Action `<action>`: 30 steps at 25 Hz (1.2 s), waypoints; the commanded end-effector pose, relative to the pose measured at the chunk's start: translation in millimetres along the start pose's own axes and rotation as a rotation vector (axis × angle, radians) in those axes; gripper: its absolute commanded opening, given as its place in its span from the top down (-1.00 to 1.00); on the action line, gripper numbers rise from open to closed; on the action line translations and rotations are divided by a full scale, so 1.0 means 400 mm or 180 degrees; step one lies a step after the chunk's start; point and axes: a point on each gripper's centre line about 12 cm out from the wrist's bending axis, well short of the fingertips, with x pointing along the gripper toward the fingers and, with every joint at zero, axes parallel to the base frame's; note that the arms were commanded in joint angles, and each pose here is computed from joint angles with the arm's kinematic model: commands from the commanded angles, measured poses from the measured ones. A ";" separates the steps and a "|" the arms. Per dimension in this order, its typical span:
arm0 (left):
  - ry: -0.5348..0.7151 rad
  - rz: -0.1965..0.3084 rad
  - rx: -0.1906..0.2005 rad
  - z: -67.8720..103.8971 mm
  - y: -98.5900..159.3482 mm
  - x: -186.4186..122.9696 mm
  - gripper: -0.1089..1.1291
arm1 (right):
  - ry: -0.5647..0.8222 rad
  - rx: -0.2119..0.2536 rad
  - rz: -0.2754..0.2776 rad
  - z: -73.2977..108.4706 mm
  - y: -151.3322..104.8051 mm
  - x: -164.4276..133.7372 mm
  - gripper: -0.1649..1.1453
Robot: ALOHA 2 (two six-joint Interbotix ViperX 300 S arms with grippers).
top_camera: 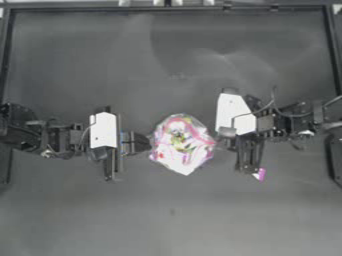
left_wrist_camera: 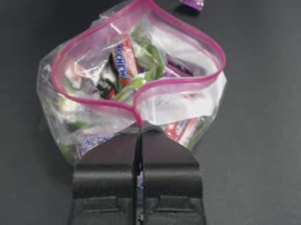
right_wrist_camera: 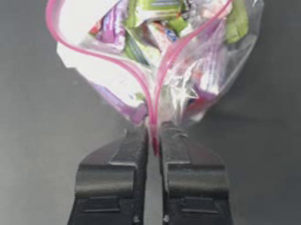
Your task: Put candy in bag
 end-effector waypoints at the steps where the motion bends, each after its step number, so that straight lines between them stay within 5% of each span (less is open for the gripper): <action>1: -0.0117 0.0001 0.0004 0.029 0.000 0.002 0.71 | -0.0140 0.0041 0.0020 0.021 0.001 -0.012 0.10; 11: -0.0117 0.0002 0.0004 0.028 0.000 0.001 0.71 | -0.0168 0.0155 -0.0010 0.019 -0.019 -0.009 -0.69; 22: -0.0117 0.0002 0.0004 0.028 0.000 0.001 0.71 | -0.0018 0.0276 -0.0139 -0.019 -0.067 -0.048 -0.75; 30: -0.0127 0.0002 0.0009 0.029 0.000 0.001 0.71 | 0.0182 0.0381 0.0022 -0.054 -0.025 -0.107 -0.75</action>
